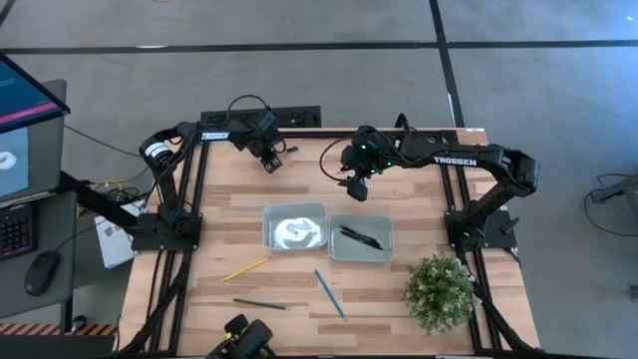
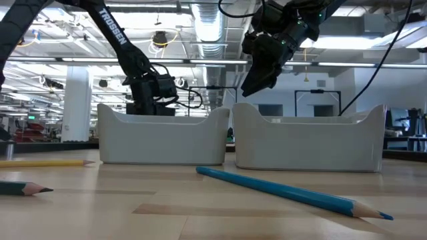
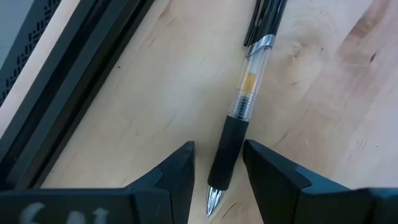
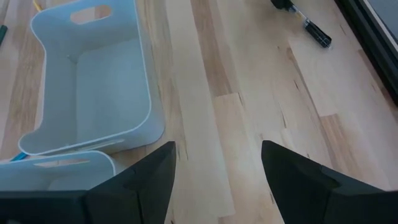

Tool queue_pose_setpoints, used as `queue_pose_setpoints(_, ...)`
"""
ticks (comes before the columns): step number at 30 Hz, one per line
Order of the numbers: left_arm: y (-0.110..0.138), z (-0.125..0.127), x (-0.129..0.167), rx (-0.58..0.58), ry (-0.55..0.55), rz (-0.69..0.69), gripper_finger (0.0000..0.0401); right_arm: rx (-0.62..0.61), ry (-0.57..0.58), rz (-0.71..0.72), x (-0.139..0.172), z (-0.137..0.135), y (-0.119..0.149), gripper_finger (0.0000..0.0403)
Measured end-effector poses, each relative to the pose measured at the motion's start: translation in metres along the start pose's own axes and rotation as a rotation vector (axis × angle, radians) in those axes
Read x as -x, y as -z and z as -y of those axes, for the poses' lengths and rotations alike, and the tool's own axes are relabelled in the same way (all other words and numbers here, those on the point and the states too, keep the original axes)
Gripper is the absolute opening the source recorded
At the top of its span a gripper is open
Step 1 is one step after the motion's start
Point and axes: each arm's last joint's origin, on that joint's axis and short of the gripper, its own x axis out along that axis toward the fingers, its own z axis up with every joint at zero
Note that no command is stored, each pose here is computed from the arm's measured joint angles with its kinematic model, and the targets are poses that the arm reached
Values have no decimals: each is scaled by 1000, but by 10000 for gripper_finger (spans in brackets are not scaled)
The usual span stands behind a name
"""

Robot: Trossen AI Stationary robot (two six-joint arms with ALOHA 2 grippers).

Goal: Sort pens & pencils
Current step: Put the black pen into the right gray bin

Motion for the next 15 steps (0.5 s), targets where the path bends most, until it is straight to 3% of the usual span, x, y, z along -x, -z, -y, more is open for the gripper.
queue_pose_setpoints(15, 0, 4, 0, -3, 1, -7, 120, 0, 0, 0, 0, 0, 0, 260)
